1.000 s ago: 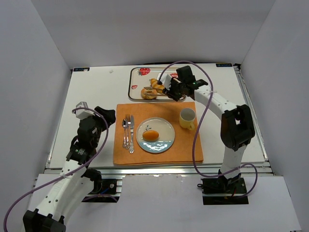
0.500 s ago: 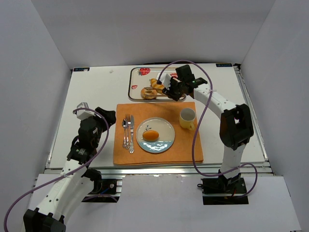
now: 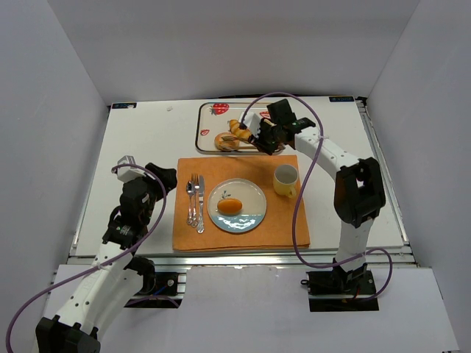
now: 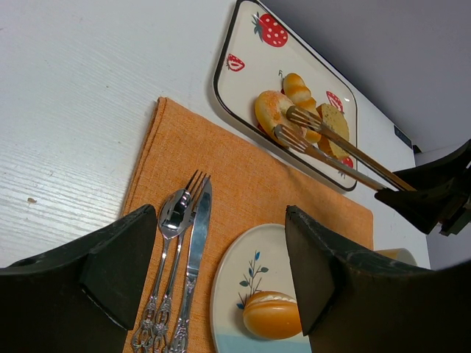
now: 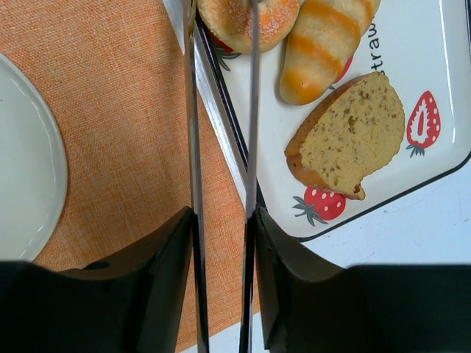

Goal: Place the bread

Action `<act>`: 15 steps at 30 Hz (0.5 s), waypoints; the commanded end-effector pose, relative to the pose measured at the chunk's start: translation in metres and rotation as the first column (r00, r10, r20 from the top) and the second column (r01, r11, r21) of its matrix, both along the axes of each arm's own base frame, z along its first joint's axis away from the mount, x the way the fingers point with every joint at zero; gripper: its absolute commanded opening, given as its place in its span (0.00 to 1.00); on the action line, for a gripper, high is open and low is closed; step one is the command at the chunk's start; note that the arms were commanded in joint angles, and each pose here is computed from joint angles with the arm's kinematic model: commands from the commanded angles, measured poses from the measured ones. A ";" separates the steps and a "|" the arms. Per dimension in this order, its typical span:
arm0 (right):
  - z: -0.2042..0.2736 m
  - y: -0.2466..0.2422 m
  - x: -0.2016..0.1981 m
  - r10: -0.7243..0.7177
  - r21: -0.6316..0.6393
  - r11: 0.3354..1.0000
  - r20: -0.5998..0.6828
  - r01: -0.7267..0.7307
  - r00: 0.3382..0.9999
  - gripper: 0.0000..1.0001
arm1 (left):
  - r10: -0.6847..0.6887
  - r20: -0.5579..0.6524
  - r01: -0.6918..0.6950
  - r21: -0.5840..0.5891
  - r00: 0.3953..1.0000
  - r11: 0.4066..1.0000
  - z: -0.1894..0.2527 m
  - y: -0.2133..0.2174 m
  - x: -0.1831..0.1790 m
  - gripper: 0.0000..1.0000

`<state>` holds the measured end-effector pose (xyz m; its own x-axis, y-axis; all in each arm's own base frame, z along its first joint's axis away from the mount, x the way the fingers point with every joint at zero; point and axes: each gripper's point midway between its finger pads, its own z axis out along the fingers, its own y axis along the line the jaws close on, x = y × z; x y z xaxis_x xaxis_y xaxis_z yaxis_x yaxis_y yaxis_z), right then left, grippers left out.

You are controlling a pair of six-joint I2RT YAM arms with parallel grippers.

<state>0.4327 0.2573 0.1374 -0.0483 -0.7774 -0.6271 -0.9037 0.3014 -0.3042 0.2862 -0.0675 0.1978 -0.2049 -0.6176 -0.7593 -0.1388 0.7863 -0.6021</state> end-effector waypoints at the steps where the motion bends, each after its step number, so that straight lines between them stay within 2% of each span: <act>1: 0.012 0.005 0.010 -0.012 0.005 1.000 0.025 0.012 1.000 0.42 | -0.002 0.018 0.003 -0.009 1.000 1.000 0.004 -0.001 0.001 0.80; 4: 0.012 0.007 0.010 -0.005 0.000 1.000 0.015 0.005 1.000 0.34 | -0.001 0.018 0.001 -0.008 1.000 1.000 0.005 0.000 0.001 0.80; 8: 0.014 0.010 0.009 0.003 0.002 1.000 -0.004 -0.003 1.000 0.17 | -0.003 0.019 0.003 -0.008 1.000 1.000 0.006 -0.001 0.001 0.80; 15: 0.039 0.015 0.001 0.014 0.085 0.996 -0.016 -0.013 1.000 0.03 | 0.000 0.027 0.000 -0.010 1.000 1.000 0.009 0.000 0.001 0.80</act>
<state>0.4337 0.2634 0.1374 -0.0795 -0.7787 -0.6224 -0.9187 0.2996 -0.2575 0.2862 -0.0674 0.1976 -0.2052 -0.6175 -0.7594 -0.1395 0.7864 -0.6017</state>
